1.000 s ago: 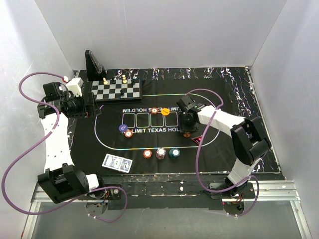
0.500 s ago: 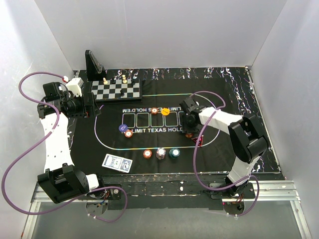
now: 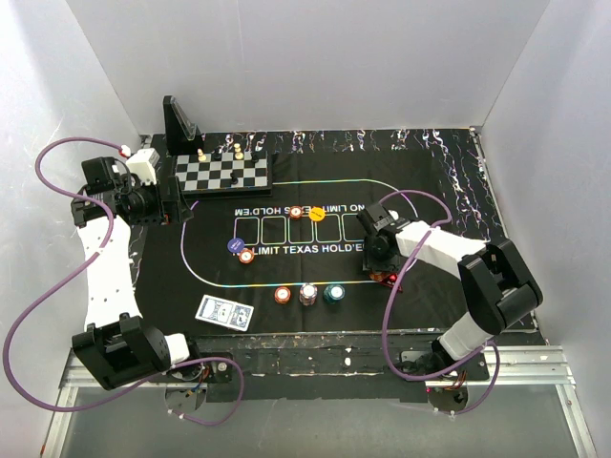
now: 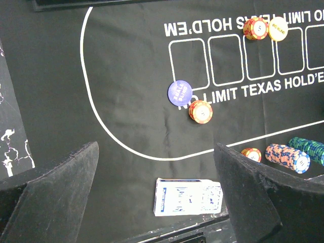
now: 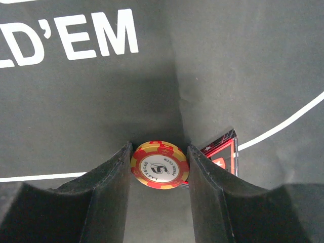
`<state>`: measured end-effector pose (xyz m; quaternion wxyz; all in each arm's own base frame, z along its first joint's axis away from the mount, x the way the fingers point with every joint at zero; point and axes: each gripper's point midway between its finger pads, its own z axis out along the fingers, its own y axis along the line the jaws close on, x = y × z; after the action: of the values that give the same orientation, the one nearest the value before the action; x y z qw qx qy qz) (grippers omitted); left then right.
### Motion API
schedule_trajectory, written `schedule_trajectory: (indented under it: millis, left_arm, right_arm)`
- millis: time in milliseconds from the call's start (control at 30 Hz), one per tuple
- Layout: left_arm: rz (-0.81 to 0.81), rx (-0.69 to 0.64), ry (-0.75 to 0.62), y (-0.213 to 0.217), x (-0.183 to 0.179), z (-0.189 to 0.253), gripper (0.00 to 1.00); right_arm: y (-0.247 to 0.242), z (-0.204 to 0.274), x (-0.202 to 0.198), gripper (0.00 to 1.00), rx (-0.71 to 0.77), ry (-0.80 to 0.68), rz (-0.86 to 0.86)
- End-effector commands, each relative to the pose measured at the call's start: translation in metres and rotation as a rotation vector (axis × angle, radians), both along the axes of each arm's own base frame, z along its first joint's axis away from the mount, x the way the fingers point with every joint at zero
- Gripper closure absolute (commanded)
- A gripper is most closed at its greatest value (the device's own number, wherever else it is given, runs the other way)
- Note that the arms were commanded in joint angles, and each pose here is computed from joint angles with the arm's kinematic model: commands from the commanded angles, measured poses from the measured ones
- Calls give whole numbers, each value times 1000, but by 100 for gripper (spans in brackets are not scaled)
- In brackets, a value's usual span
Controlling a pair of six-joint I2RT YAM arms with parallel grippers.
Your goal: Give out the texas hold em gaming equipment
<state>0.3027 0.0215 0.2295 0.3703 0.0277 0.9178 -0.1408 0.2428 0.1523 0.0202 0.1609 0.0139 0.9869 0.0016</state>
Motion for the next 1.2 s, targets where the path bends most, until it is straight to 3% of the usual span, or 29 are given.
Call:
schedule_trajectory:
  millis: [0, 300, 367, 433, 500, 700, 867, 1033, 1167]
  left_arm:
    - [-3, 9, -44, 1, 0, 13, 2]
    - [-1, 14, -41, 1, -1, 12, 2]
    - [-4, 17, -41, 1, -1, 11, 2]
    - [-11, 8, -44, -1, -1, 13, 2]
    - [-16, -2, -41, -2, -1, 12, 2]
    - [-26, -19, -41, -5, -2, 12, 2]
    - [-29, -11, -43, -6, -4, 10, 2]
    - [-18, -18, -38, -5, -2, 10, 2]
    - [-5, -12, -44, -3, -1, 12, 2]
  right_arm:
    - [-11, 6, -6, 91, -27, -5, -28]
    - [10, 3, 7, 89, 2, 17, 3]
    - [12, 4, 9, 79, 4, 15, 7]
    - [16, 5, 10, 59, 23, 10, 6]
    - [17, 11, 13, 47, 25, 1, 8]
    - [15, 36, 23, 27, -11, -52, 28]
    - [33, 82, 29, 22, 8, -168, 95]
    - [86, 133, 22, 21, 62, -298, 275]
    - [135, 138, -5, 21, 156, -265, 465]
